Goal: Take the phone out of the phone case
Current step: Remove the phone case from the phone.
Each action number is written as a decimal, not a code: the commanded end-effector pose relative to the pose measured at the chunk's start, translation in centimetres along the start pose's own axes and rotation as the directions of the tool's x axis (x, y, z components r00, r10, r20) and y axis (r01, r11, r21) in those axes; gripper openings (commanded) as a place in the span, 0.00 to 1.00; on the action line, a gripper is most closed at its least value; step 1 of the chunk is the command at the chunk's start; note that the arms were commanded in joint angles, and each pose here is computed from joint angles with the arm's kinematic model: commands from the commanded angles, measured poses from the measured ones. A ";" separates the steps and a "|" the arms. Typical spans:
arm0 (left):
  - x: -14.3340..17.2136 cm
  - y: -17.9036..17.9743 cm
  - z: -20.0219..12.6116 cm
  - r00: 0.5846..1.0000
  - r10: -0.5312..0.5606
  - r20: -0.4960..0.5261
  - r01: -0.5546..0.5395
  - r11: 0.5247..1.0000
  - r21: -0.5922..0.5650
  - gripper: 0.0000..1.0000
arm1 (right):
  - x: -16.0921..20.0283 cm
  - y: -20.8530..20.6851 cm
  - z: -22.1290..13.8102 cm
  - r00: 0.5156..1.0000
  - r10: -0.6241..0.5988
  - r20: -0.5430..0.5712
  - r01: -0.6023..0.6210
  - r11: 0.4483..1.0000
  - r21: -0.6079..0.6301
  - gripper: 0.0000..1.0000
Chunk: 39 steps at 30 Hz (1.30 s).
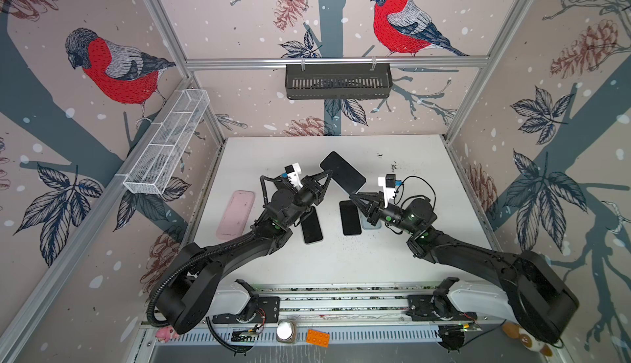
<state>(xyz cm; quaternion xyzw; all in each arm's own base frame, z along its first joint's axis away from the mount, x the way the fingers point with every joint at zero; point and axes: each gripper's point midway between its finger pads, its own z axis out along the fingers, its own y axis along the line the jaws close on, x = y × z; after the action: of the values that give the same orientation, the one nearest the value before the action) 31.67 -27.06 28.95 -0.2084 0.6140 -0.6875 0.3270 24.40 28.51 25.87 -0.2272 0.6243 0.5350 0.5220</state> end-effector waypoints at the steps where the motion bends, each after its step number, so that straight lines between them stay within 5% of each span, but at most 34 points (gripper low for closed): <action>1: 2.2 -2.5 0.1 0.993 -0.007 -0.114 0.018 0.996 0.092 0.00 | 1.5 -3.3 -0.2 0.997 -0.067 -0.048 0.074 0.984 0.160 0.16; 27: 2.6 -2.3 0.8 0.990 -0.020 -0.140 0.032 0.995 0.090 0.00 | 2.6 -8.1 -0.8 0.985 -0.141 -0.099 0.169 0.896 0.410 0.23; 34: 2.1 -1.6 0.4 0.991 -0.007 -0.135 0.016 0.998 0.068 0.00 | 0.6 -6.6 -3.9 0.995 -0.099 -0.023 0.100 0.914 0.392 0.54; 39: 1.4 -1.0 0.0 0.990 0.017 -0.138 -0.008 0.998 0.064 0.00 | -2.1 -6.5 -7.8 0.995 0.057 0.088 -0.085 0.929 0.359 0.67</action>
<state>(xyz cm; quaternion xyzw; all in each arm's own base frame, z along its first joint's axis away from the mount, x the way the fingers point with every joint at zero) 31.07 -28.15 27.89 -0.1770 0.6373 -0.6943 0.2836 28.48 19.09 24.37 -0.1064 0.6905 0.3783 0.6073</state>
